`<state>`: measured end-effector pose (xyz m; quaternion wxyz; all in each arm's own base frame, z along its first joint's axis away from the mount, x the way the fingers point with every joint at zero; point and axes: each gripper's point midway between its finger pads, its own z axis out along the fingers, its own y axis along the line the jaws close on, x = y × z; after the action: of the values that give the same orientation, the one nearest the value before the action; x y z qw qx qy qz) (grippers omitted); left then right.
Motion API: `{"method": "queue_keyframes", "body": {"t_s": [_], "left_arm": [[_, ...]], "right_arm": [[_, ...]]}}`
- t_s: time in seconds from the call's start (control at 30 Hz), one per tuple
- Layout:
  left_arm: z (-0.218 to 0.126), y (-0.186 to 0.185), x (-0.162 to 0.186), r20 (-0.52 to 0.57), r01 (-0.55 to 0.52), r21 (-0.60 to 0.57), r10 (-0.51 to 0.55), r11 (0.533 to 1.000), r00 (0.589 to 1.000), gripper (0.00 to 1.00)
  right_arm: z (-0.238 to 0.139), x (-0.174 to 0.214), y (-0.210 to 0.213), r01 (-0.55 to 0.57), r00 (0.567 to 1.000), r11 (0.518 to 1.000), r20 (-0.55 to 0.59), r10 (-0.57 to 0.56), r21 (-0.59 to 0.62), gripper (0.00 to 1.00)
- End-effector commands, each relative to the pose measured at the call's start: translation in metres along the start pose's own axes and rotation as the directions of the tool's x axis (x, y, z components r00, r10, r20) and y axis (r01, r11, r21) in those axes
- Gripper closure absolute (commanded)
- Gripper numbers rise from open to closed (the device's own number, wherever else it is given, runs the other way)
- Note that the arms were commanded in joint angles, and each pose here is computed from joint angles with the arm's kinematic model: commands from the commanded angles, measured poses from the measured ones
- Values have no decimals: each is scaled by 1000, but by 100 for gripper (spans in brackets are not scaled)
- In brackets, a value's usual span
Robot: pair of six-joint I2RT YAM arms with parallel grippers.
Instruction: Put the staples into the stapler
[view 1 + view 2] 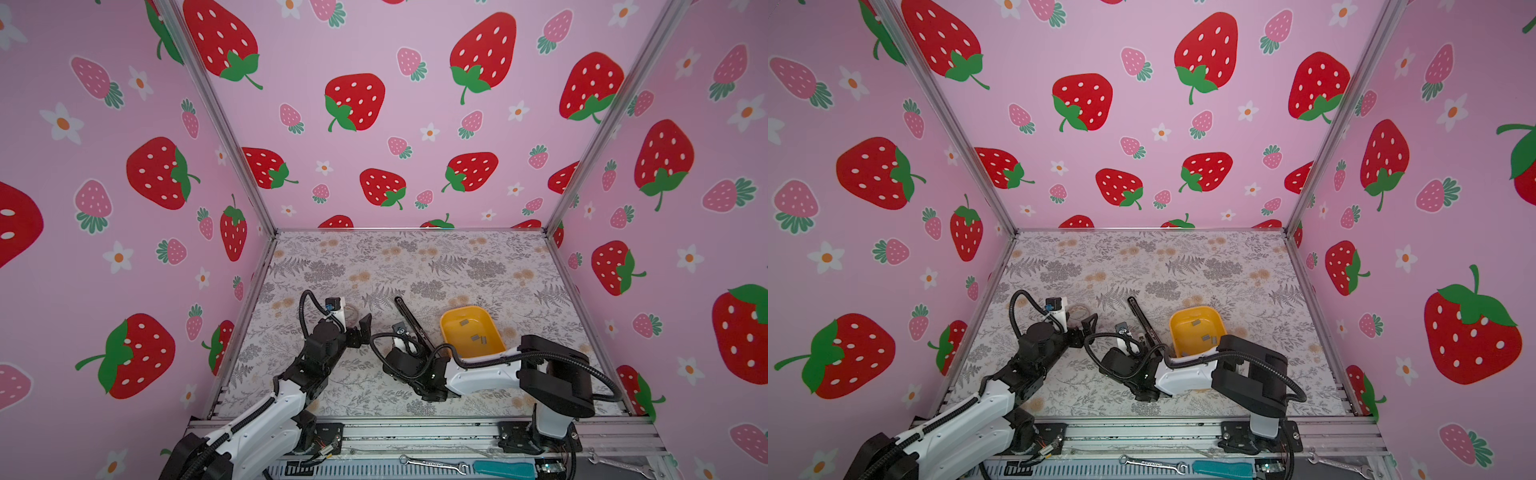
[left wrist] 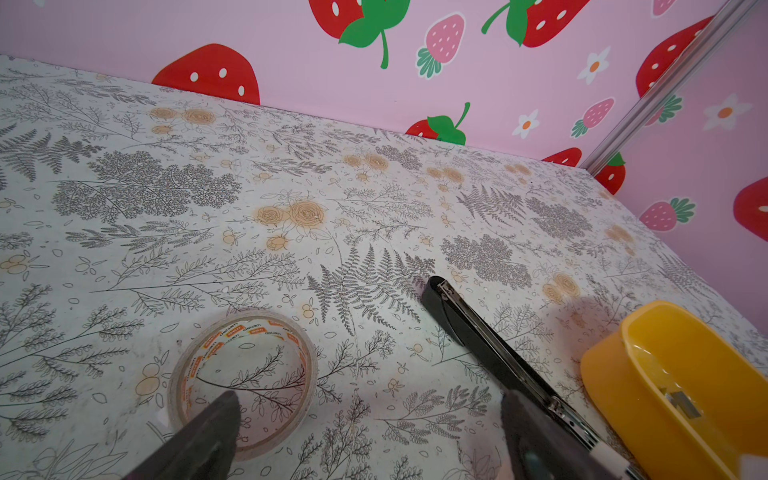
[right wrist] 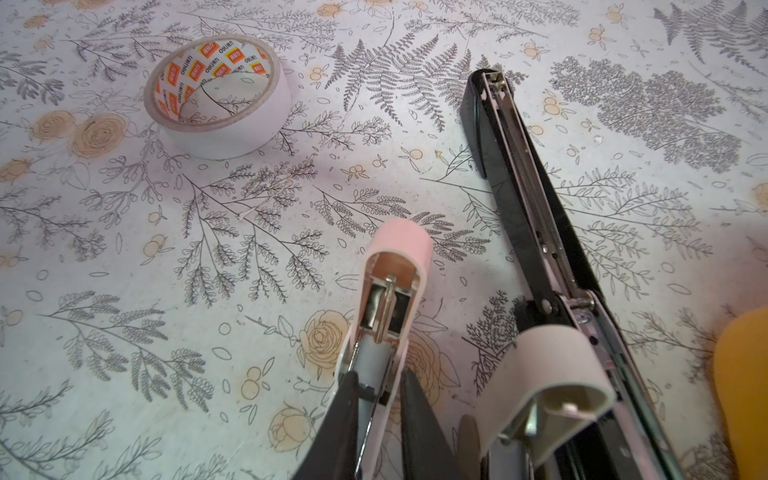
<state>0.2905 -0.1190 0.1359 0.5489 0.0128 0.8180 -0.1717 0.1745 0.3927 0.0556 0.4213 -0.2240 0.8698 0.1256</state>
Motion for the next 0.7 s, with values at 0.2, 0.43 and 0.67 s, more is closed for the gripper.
{"method": "queue_keyframes", "body": {"t_s": [0.2, 0.43, 0.67], "left_arm": [[1, -4, -2, -4, -9, 12, 9, 1000, 1000, 1], [0, 2, 0, -10, -10, -18, 9, 1000, 1000, 1], [-1, 14, 0, -2, 1, -82, -1, 997, 1000, 1]], "right_arm": [[11, 18, 2, -3, 999, 1000, -51, 4, 18, 79], [16, 23, 9, 13, 998, 1000, -55, -13, -14, 74], [16, 22, 23, 41, 998, 995, -48, -46, -91, 79]]}}
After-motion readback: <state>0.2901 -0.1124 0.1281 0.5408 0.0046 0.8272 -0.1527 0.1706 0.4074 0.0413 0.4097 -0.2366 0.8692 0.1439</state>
